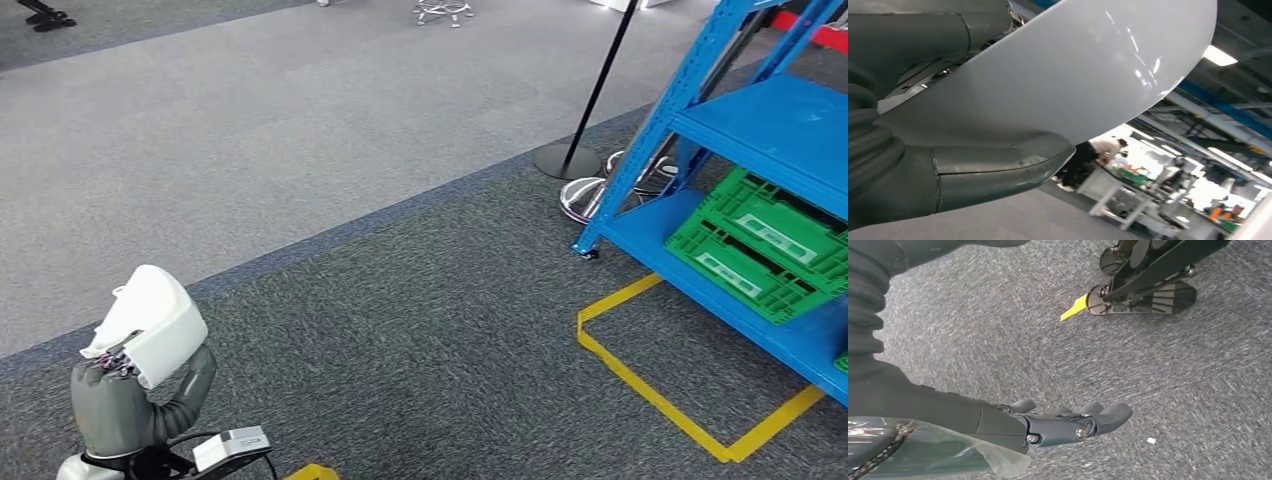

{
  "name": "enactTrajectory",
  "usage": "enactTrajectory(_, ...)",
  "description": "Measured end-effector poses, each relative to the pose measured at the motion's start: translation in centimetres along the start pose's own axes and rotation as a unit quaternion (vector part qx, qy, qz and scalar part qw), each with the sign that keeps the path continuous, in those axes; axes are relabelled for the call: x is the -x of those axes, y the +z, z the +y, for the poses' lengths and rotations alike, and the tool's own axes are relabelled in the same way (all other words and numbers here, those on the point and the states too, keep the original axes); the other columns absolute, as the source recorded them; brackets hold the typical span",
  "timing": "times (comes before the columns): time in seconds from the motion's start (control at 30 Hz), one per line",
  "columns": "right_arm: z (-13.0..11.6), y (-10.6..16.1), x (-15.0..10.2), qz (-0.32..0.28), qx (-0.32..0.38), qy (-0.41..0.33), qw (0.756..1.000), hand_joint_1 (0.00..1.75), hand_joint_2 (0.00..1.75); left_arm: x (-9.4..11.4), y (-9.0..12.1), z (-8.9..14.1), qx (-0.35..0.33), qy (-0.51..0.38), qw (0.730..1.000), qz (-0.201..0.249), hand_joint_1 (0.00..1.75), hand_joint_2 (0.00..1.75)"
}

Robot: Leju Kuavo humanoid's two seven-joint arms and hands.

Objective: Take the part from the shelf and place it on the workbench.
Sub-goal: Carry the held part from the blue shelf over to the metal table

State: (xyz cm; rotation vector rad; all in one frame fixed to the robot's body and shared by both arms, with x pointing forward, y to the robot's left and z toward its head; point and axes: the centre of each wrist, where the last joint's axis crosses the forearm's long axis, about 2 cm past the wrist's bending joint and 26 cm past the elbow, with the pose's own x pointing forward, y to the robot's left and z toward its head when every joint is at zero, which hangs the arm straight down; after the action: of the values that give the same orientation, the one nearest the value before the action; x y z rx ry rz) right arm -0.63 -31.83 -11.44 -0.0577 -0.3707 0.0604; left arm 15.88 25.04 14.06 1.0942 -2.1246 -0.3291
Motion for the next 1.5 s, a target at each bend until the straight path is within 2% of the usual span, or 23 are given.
enactTrajectory(0.57, 0.0, 0.0, 0.0, -0.004, -0.009, 0.021, 1.000, 0.00, 1.75, 0.1, 0.6, 0.6, 0.005, -0.017, 1.000, 0.001, 1.75, 1.75)
enactTrajectory(0.87, 0.0, -0.2, -0.4, -0.012, -0.010, 0.029, 0.999, 0.00, 1.75, -0.1, 0.7, 1.9, -0.018, -0.018, 1.000, 0.003, 1.75, 1.75)
enactTrajectory(1.5, 0.1, 0.0, 0.1, -0.005, -0.012, 0.042, 0.999, 0.00, 1.75, -0.7, 0.6, 2.6, -0.038, -0.012, 0.999, -0.001, 1.75, 1.75)
